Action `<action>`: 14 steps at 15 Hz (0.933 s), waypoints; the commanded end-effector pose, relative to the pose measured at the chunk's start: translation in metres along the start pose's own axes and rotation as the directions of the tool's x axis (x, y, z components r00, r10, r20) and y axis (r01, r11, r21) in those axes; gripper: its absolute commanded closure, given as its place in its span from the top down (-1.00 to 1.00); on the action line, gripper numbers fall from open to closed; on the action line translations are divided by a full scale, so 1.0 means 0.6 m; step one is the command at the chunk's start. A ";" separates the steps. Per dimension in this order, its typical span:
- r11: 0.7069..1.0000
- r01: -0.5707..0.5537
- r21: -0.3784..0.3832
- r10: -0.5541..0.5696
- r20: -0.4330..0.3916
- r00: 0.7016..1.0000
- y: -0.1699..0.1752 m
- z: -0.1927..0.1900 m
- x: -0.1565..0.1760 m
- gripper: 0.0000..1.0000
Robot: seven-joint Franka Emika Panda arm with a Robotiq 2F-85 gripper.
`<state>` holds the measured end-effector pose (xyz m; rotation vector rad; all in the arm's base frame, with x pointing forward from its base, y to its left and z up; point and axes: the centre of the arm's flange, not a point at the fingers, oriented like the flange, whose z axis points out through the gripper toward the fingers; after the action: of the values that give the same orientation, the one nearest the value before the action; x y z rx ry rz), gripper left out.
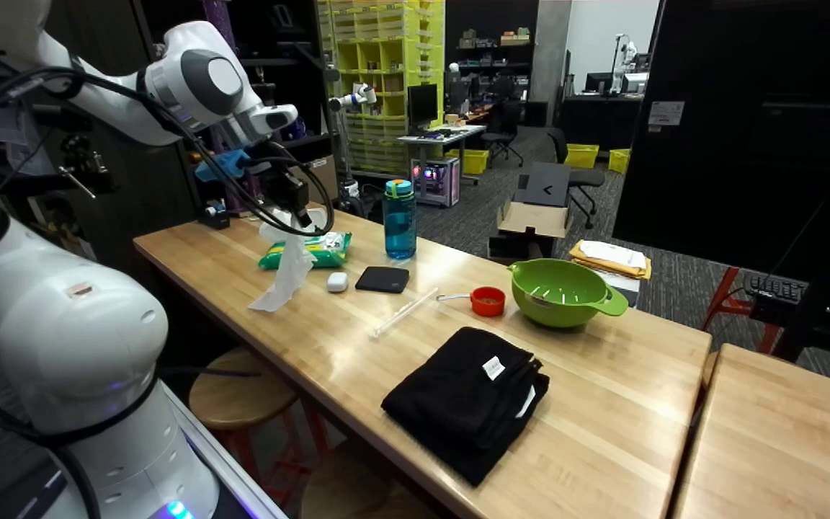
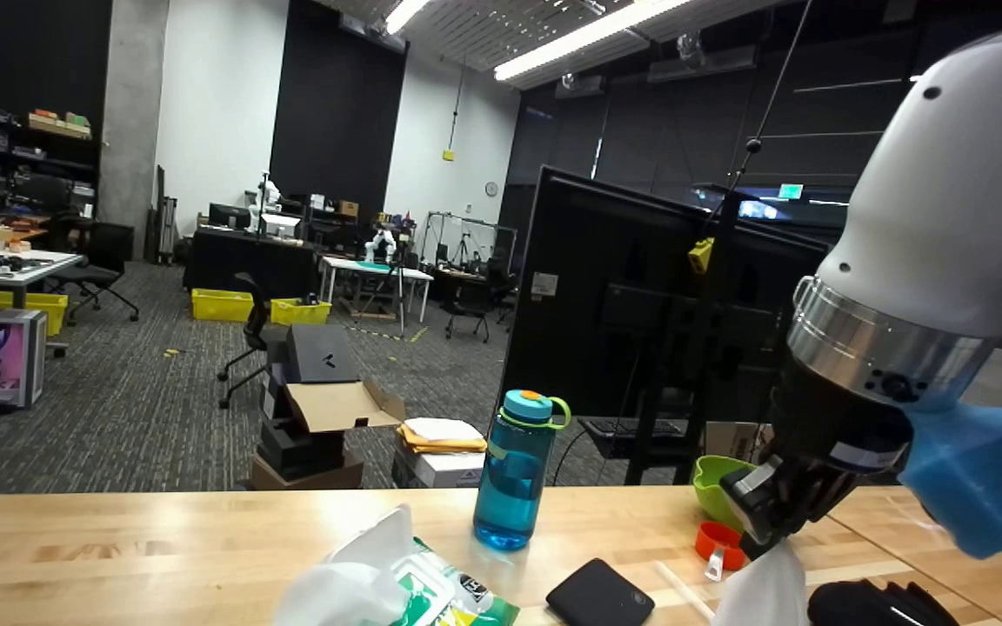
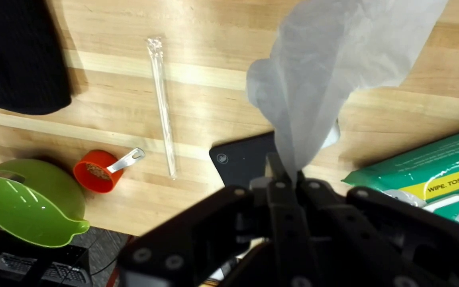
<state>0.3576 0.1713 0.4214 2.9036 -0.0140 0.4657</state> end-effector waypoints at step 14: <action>0.901 0.230 0.368 -0.232 -0.039 0.972 -0.108 0.190 0.069 -0.99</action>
<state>0.4090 0.1968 0.3339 3.1554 0.3365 0.4966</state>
